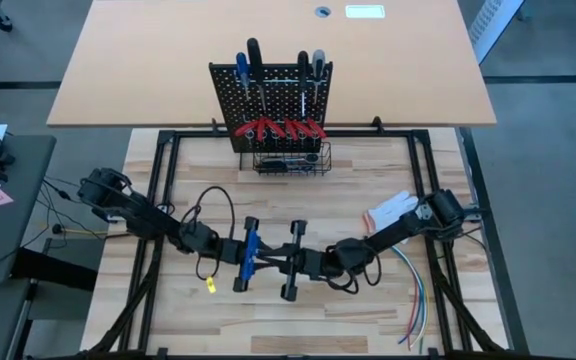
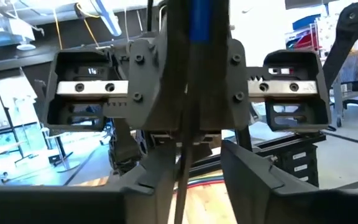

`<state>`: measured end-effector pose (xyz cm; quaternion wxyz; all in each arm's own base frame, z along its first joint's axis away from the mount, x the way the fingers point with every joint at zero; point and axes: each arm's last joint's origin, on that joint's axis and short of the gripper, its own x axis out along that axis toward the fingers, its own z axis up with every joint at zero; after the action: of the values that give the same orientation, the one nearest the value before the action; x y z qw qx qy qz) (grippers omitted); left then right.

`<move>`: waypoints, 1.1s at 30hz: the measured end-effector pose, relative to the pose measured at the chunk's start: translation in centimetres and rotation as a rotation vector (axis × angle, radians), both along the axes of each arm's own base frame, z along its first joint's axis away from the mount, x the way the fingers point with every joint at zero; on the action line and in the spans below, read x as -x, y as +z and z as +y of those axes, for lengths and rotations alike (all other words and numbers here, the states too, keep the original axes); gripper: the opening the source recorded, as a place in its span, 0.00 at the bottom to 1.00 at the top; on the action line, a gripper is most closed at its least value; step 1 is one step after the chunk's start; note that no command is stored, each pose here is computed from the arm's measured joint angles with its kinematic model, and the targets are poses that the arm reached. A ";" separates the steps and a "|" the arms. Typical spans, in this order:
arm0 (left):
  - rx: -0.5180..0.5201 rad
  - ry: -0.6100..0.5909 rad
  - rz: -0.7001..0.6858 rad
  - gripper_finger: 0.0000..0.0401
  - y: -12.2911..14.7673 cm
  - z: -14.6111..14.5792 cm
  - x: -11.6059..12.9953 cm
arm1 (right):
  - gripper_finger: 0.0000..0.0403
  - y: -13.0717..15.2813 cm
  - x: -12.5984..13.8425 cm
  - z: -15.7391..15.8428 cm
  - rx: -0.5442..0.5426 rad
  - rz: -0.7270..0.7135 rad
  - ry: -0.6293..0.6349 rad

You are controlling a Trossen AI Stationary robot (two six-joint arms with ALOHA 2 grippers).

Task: Hang tools onto peg board
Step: Hang the blue pick tool on the pegboard

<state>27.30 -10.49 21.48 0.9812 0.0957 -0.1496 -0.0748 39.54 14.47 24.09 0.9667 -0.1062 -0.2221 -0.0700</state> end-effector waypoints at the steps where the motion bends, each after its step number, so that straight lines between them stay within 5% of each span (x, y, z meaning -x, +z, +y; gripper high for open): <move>1: 0.000 -0.001 0.001 0.28 0.0 0.0 0.0 | 0.01 -0.1 -0.1 0.0 -0.002 0.007 0.011; 7: 0.002 0.002 0.031 0.06 -0.2 0.0 0.0 | 0.02 -0.4 -0.3 -0.2 -0.011 0.035 0.019; 10: -0.006 -0.031 0.088 0.03 0.0 0.0 0.2 | 0.07 -0.5 -0.2 0.2 -0.021 0.054 0.035; 17: -0.083 -0.097 0.159 0.01 2.8 0.7 2.4 | 0.36 1.5 0.9 1.2 -0.010 0.165 -0.002; 21: -0.149 -0.258 0.194 0.01 4.3 1.0 4.4 | 0.52 3.0 2.0 1.0 -0.044 0.334 0.029; 26: -0.195 -0.480 0.176 0.01 5.6 1.3 6.2 | 0.60 3.1 2.2 -1.2 -0.217 0.532 0.198; 33: -0.209 -0.503 0.197 0.00 5.2 1.3 6.1 | 0.57 -0.7 -1.3 -3.3 -0.354 0.515 0.420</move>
<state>21.16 -9.20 26.70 0.9266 0.1486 -0.0639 -0.3396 40.85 11.15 23.39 0.9876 0.0961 0.0271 0.1216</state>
